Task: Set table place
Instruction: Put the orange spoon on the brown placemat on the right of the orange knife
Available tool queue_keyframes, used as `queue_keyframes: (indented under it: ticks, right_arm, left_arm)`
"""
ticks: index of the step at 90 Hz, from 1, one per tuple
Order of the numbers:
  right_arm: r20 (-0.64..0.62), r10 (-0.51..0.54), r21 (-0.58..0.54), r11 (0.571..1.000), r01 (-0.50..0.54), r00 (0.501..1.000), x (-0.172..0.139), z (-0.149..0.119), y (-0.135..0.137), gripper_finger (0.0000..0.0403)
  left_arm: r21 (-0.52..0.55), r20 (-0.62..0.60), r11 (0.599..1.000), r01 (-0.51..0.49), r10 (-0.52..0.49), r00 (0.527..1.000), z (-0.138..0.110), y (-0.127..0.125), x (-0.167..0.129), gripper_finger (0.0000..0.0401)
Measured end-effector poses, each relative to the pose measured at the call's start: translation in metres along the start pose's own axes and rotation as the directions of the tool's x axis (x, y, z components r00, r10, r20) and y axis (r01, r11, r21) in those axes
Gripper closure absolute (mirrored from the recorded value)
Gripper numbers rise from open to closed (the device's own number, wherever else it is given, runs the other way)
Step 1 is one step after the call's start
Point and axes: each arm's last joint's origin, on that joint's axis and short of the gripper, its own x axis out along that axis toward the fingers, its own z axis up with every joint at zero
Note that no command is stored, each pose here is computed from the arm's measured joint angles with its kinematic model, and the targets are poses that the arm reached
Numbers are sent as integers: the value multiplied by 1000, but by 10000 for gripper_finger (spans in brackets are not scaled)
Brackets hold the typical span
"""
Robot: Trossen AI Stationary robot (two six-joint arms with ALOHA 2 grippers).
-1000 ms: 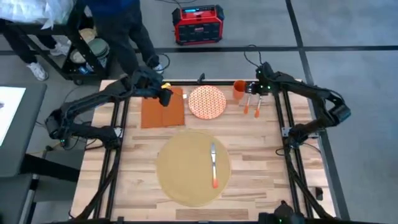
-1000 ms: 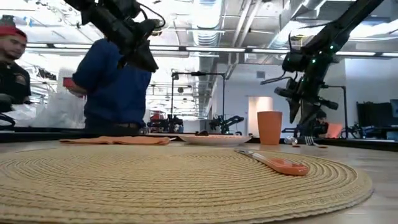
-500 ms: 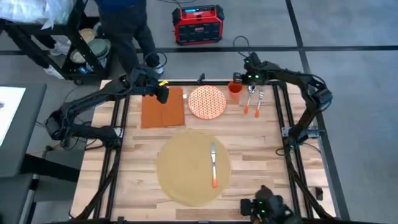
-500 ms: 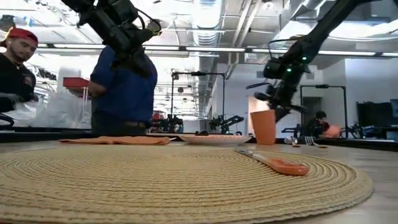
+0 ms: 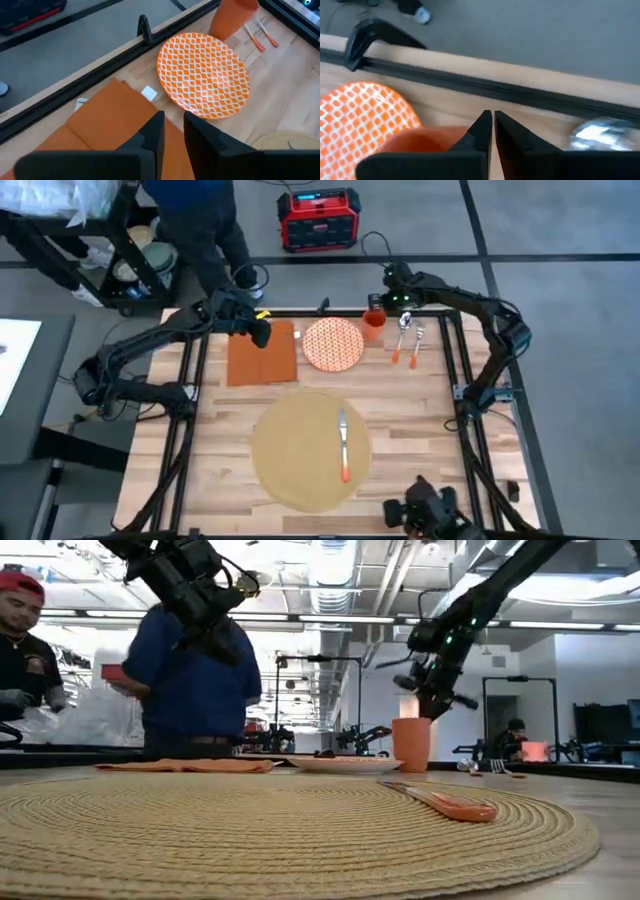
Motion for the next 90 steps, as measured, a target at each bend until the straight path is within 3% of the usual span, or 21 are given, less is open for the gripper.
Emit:
queue_keyframes:
  ticks: [13, 30, 44, 60, 75, 83, 90]
  right_arm:
    - [-49, -57, 29, 998, 59, 997, -23, -2, -19, 382]
    - [-238, -125, -41, 992, 119, 963, -38, -39, -26, 342]
    - [-243, -117, -29, 993, 114, 963, -46, -68, -19, 323]
    - [-239, -89, 33, 994, 100, 967, -32, -103, -12, 318]
    - [-183, -62, 78, 994, 77, 981, -9, -120, -4, 346]
    - [-184, -62, 58, 996, 74, 981, -1, -123, -2, 386]
    - [-198, -67, 33, 997, 75, 978, 4, -127, 2, 396]
  left_arm:
    - [25, -1, 1000, 0, 0, 1000, 0, 0, 0, 350]
    - [50, -29, 999, -4, 5, 1000, -3, 1, 0, 350]
    - [71, -46, 997, -5, 9, 999, -4, 1, 0, 350]
    - [78, -46, 997, -5, 9, 999, -4, 1, 0, 350]
    - [77, -46, 997, -5, 9, 999, -4, 1, 0, 350]
    - [76, -55, 997, -6, 10, 998, -5, 1, 0, 350]
    - [65, -65, 998, -8, 12, 998, -6, 1, 0, 350]
